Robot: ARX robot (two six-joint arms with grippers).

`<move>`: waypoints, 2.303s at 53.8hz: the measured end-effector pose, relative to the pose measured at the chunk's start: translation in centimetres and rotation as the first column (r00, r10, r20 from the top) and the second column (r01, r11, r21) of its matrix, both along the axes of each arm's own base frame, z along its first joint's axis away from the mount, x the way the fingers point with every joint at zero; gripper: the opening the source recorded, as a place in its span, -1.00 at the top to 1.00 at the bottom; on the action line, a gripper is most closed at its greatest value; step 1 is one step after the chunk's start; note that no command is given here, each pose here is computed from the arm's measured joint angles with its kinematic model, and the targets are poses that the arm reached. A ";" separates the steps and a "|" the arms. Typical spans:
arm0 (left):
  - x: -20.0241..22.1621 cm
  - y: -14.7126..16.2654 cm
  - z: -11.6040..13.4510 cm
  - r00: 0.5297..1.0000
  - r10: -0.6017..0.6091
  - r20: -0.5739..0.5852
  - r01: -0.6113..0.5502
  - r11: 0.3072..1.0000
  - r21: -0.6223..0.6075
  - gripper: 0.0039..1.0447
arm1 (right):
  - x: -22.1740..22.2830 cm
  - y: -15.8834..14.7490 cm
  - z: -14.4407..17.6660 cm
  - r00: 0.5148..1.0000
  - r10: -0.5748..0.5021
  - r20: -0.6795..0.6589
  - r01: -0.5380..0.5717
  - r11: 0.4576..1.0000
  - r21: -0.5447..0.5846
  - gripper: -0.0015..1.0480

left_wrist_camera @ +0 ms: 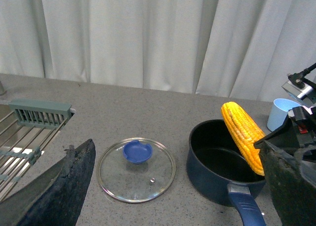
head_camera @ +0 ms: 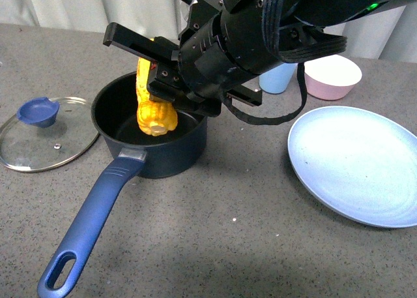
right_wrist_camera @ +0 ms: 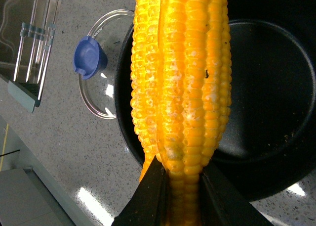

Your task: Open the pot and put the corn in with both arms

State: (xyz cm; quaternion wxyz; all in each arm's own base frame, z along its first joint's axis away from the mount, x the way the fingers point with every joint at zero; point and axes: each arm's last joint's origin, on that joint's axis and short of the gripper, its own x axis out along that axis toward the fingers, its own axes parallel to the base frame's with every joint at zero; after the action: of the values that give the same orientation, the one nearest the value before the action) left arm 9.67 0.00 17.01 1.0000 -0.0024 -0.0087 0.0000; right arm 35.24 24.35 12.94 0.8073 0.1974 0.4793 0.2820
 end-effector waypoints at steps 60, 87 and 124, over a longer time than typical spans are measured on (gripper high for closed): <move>0.0 0.0 0.0 1.000 0.000 0.000 0.000 1.000 0.000 -0.88 | -1.4 -6.2 3.7 0.926 -0.180 0.330 0.202 0.979 -0.031 -0.82; 0.0 0.0 0.0 1.000 0.000 0.000 0.000 1.000 0.000 -0.88 | -11.3 -19.8 4.7 0.704 -0.289 0.649 0.529 0.823 -0.207 -0.82; 0.0 0.0 0.0 1.000 0.000 0.000 0.000 1.000 0.000 -0.88 | -20.3 -24.3 3.2 0.395 -0.270 0.878 0.645 0.763 -0.056 0.94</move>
State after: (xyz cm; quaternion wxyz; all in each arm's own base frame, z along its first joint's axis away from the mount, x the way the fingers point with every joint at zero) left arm 9.67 0.00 17.01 1.0000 -0.0024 -0.0089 0.0000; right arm 14.97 0.04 16.18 1.0000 0.0020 0.0079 -0.0006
